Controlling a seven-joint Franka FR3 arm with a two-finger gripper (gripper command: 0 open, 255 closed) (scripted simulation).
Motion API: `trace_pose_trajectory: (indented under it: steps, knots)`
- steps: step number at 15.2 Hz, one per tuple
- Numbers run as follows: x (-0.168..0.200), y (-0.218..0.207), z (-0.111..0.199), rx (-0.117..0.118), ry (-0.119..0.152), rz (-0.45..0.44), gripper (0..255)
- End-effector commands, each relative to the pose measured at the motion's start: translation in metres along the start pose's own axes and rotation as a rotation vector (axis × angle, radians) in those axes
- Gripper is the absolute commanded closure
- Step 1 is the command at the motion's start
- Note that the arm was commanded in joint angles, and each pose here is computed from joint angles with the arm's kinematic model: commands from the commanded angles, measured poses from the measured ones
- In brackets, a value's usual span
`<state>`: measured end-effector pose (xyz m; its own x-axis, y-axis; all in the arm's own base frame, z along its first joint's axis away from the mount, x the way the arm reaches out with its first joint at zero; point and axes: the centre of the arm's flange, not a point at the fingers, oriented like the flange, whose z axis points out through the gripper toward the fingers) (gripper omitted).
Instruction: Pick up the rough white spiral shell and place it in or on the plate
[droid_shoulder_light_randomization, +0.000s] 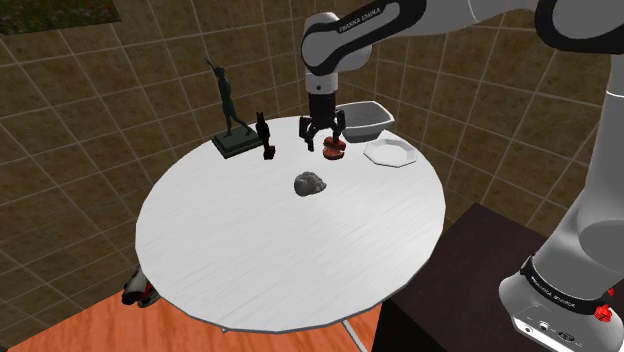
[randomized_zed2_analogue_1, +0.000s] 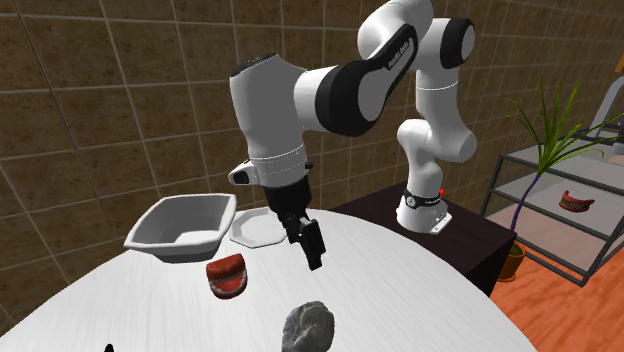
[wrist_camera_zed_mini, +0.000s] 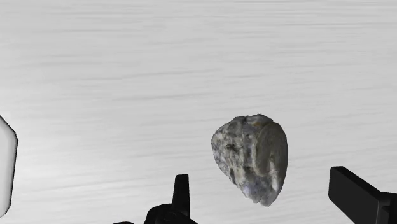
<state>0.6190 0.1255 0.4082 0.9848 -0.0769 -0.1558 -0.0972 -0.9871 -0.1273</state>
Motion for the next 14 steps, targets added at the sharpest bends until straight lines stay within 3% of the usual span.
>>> trace_pose_trajectory:
  steps: [1,6,14]
  knots:
    - [0.023,-0.01,0.01,0.013,-0.005,0.0,0]
    - [0.073,-0.034,0.029,0.042,-0.016,-0.001,0]
    - [0.072,-0.035,0.069,0.042,-0.016,-0.001,0]
